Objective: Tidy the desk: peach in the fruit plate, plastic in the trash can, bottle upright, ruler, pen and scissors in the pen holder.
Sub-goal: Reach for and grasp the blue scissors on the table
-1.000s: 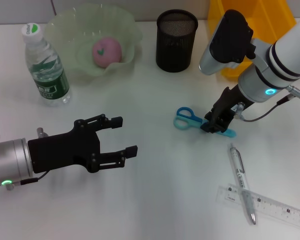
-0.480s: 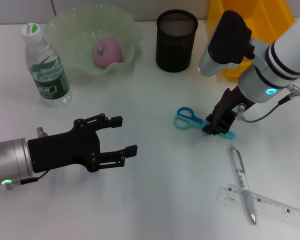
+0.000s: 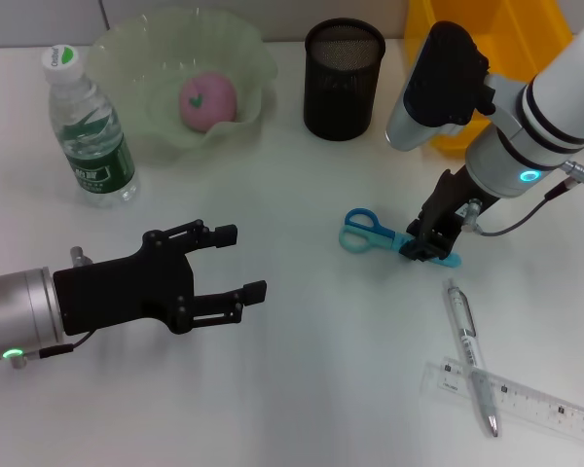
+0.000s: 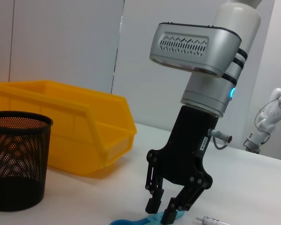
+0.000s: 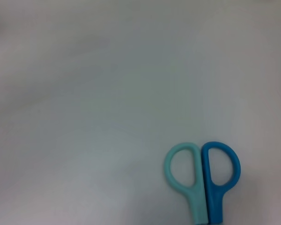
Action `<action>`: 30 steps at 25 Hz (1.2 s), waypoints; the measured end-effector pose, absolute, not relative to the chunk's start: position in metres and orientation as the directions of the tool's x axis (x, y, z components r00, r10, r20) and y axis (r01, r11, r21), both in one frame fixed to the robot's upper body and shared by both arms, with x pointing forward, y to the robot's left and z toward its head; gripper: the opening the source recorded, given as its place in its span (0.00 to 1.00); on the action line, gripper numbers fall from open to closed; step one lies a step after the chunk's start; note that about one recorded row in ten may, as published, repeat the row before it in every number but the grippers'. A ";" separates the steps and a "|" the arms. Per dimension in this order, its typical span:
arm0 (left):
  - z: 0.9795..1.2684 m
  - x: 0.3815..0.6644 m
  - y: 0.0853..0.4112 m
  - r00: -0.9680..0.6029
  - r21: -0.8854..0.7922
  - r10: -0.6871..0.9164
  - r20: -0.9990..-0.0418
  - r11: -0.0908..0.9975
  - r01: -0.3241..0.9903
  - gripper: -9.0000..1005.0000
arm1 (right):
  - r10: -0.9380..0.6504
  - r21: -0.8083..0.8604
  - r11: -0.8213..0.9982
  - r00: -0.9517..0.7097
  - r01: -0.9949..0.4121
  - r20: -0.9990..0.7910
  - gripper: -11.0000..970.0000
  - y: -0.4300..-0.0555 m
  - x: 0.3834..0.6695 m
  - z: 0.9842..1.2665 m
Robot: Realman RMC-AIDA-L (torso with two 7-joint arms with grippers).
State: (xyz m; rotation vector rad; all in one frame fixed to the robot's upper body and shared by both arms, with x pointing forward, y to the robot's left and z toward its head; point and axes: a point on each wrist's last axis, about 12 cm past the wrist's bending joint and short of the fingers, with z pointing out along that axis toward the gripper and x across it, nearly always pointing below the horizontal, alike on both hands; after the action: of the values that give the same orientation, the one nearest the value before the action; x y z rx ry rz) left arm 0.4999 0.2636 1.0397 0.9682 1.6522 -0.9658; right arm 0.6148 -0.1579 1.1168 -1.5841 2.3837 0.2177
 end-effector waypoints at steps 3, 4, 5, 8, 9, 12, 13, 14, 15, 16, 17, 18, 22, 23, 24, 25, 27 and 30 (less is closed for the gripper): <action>1.040 0.500 0.263 -0.227 -0.155 0.159 -0.961 0.372 0.915 0.83 | -0.881 -0.023 0.388 -0.364 -0.921 -0.302 0.28 -0.158 0.615 1.117; 1.040 0.501 0.263 -0.227 -0.154 0.159 -0.961 0.372 0.915 0.83 | -0.883 -0.021 0.386 -0.363 -0.922 -0.299 0.28 -0.158 0.614 1.117; 1.040 0.501 0.263 -0.227 -0.154 0.159 -0.961 0.372 0.915 0.83 | -0.883 -0.021 0.386 -0.363 -0.922 -0.299 0.28 -0.158 0.614 1.117; 1.040 0.502 0.263 -0.226 -0.153 0.160 -0.961 0.372 0.916 0.83 | -0.885 -0.020 0.382 -0.359 -0.924 -0.297 0.28 -0.157 0.614 1.117; 1.040 0.502 0.263 -0.226 -0.153 0.160 -0.961 0.372 0.916 0.83 | -0.886 -0.021 0.380 -0.357 -0.925 -0.296 0.28 -0.157 0.614 1.117; 1.041 0.502 0.263 -0.226 -0.153 0.160 -0.961 0.372 0.916 0.83 | -0.887 -0.021 0.377 -0.355 -0.926 -0.295 0.28 -0.156 0.614 1.118; 1.041 0.502 0.263 -0.225 -0.152 0.160 -0.961 0.372 0.916 0.83 | -0.888 -0.021 0.375 -0.353 -0.927 -0.293 0.28 -0.156 0.614 1.118; 1.041 0.502 0.263 -0.225 -0.152 0.160 -0.961 0.372 0.916 0.83 | -0.892 -0.024 0.373 -0.351 -0.928 -0.286 0.28 -0.156 0.614 1.118; 1.041 0.502 0.263 -0.225 -0.152 0.160 -0.961 0.372 0.916 0.83 | -0.894 -0.025 0.371 -0.350 -0.928 -0.281 0.28 -0.157 0.614 1.118; 1.041 0.502 0.263 -0.225 -0.152 0.160 -0.961 0.372 0.916 0.83 | -0.895 -0.027 0.370 -0.349 -0.929 -0.277 0.28 -0.157 0.615 1.118; 1.041 0.503 0.262 -0.223 -0.151 0.160 -0.962 0.370 0.917 0.83 | -0.896 -0.028 0.370 -0.348 -0.929 -0.275 0.28 -0.157 0.615 1.118; 1.041 0.503 0.262 -0.223 -0.151 0.160 -0.962 0.370 0.917 0.83 | -0.896 -0.028 0.370 -0.348 -0.929 -0.275 0.28 -0.157 0.615 1.118; 1.043 0.505 0.262 -0.217 -0.144 0.163 -0.963 0.369 0.918 0.83 | -0.897 -0.030 0.369 -0.348 -0.929 -0.272 0.28 -0.157 0.615 1.118; 1.043 0.505 0.262 -0.215 -0.143 0.164 -0.963 0.369 0.918 0.83 | -0.897 -0.030 0.369 -0.348 -0.929 -0.272 0.28 -0.157 0.615 1.118; 1.043 0.506 0.262 -0.214 -0.141 0.165 -0.963 0.369 0.919 0.83 | -0.897 -0.029 0.369 -0.348 -0.929 -0.272 0.28 -0.157 0.615 1.118; 1.043 0.506 0.262 -0.214 -0.141 0.165 -0.963 0.369 0.919 0.83 | -0.897 -0.029 0.369 -0.348 -0.929 -0.272 0.28 -0.157 0.615 1.118; 1.044 0.507 0.262 -0.211 -0.137 0.166 -0.963 0.369 0.919 0.83 | -0.898 -0.029 0.367 -0.346 -0.930 -0.271 0.28 -0.157 0.615 1.118; 1.045 0.508 0.261 -0.209 -0.136 0.167 -0.964 0.367 0.920 0.83 | -0.899 -0.029 0.365 -0.344 -0.930 -0.270 0.27 -0.157 0.615 1.118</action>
State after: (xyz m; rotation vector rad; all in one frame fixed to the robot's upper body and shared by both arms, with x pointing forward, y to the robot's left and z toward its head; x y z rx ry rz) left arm 0.5076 0.2613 1.0448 0.9860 1.6378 -0.9534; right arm 0.6145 -0.1574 1.1181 -1.6345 2.3870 0.1899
